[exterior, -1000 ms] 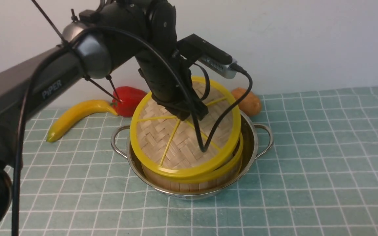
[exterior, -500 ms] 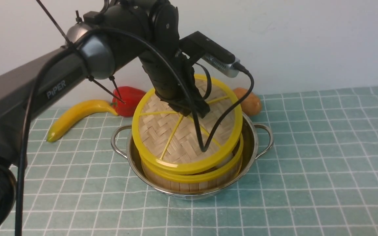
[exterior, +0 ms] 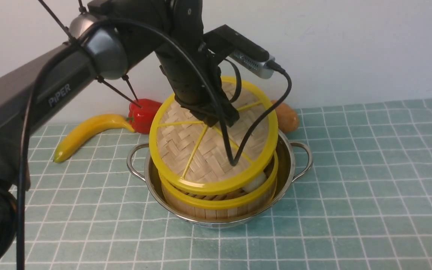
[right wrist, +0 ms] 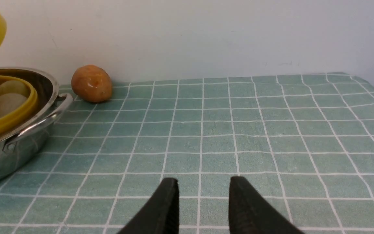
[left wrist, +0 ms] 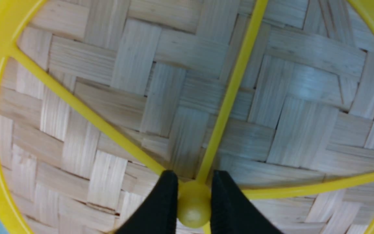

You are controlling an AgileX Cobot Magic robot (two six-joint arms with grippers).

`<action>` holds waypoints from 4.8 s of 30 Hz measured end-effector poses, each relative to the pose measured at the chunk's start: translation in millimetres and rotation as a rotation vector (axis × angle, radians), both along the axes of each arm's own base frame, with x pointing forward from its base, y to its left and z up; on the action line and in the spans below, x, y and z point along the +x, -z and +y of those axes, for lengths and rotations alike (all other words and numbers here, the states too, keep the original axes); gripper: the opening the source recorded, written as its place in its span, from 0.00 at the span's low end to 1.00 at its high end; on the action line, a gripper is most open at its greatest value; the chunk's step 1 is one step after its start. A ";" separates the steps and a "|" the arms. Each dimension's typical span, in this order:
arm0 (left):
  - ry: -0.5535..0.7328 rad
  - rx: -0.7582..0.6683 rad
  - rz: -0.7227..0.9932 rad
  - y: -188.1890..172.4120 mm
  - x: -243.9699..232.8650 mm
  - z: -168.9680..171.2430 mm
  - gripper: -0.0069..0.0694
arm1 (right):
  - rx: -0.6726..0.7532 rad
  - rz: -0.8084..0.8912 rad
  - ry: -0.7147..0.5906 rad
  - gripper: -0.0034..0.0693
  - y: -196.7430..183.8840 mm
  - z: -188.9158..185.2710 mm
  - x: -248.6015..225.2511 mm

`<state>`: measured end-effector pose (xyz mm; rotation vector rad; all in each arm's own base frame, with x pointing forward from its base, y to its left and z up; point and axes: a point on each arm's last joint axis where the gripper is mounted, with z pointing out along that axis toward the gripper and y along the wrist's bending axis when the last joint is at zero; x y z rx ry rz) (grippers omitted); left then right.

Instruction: Place the steamer in the pot on the blue tablecloth, and put the lid on the steamer.

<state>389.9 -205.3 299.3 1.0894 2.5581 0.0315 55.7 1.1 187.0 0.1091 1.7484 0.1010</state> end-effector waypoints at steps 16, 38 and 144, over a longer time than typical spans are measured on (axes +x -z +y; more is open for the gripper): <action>0.033 0.015 0.041 27.0 9.8 -7.0 0.25 | 0.000 0.000 0.000 0.38 0.0 0.0 0.0; 0.052 -0.003 0.026 41.5 17.5 -13.6 0.25 | 0.000 0.000 0.000 0.38 0.0 0.0 0.0; -0.302 -0.317 -0.623 -233.5 -164.7 109.5 0.08 | 0.000 -0.003 0.000 0.38 -0.3 0.0 0.0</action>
